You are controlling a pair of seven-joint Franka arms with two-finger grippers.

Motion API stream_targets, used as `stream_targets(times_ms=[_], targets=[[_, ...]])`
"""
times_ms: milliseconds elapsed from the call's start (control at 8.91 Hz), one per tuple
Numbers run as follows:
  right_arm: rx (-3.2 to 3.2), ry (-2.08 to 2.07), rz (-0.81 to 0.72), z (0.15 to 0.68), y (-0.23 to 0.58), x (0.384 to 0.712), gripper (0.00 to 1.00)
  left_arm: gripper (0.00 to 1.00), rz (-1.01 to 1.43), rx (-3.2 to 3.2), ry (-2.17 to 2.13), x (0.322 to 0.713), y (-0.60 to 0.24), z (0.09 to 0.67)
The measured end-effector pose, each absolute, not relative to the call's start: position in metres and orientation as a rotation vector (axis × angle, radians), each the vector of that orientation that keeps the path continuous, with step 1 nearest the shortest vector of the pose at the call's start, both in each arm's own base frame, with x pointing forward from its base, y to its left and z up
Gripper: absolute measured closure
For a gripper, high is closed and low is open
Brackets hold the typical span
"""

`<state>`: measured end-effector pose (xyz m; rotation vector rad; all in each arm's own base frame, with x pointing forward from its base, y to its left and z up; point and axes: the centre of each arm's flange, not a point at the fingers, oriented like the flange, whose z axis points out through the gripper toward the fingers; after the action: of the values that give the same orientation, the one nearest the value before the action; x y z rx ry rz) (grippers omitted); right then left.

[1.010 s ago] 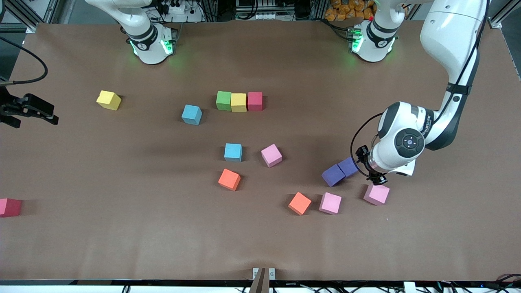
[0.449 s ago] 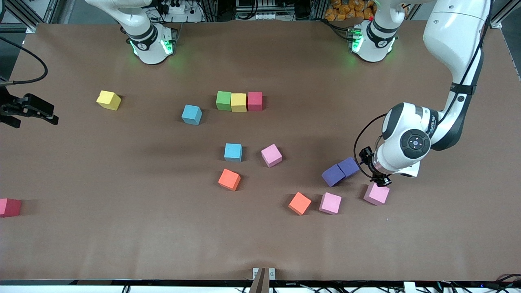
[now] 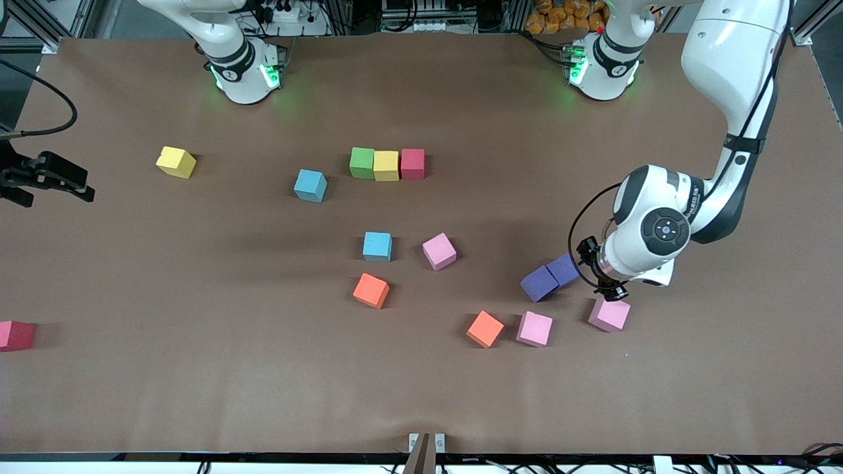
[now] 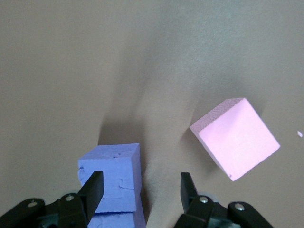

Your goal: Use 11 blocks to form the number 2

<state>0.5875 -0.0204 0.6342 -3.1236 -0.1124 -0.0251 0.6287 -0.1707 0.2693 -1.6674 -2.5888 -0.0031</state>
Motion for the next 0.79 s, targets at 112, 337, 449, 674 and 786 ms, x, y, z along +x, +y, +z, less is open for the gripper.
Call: stream_targets(times_ms=[112, 337, 449, 674, 786], targets=[[-3.124, -0.112, -0.025, 0.634, -0.02, 0.588, 0.0, 0.26, 0.006, -1.674, -2.575, 0.626, -0.176, 0.262], [-3.124, -0.112, -0.025, 0.634, -0.02, 0.588, 0.0, 0.26, 0.018, -1.668, -2.565, 0.621, -0.189, 0.251], [-3.124, -0.112, -0.025, 0.634, -0.02, 0.588, 0.0, 0.26, 0.021, -1.665, -2.562, 0.619, -0.194, 0.248], [-3.124, -0.112, -0.025, 0.634, -0.02, 0.588, 0.0, 0.26, 0.023, -1.655, -2.561, 0.614, -0.205, 0.244], [-3.124, -0.112, -0.025, 0.634, -0.02, 0.588, 0.0, 0.26, 0.026, -1.653, -2.554, 0.61, -0.21, 0.239]])
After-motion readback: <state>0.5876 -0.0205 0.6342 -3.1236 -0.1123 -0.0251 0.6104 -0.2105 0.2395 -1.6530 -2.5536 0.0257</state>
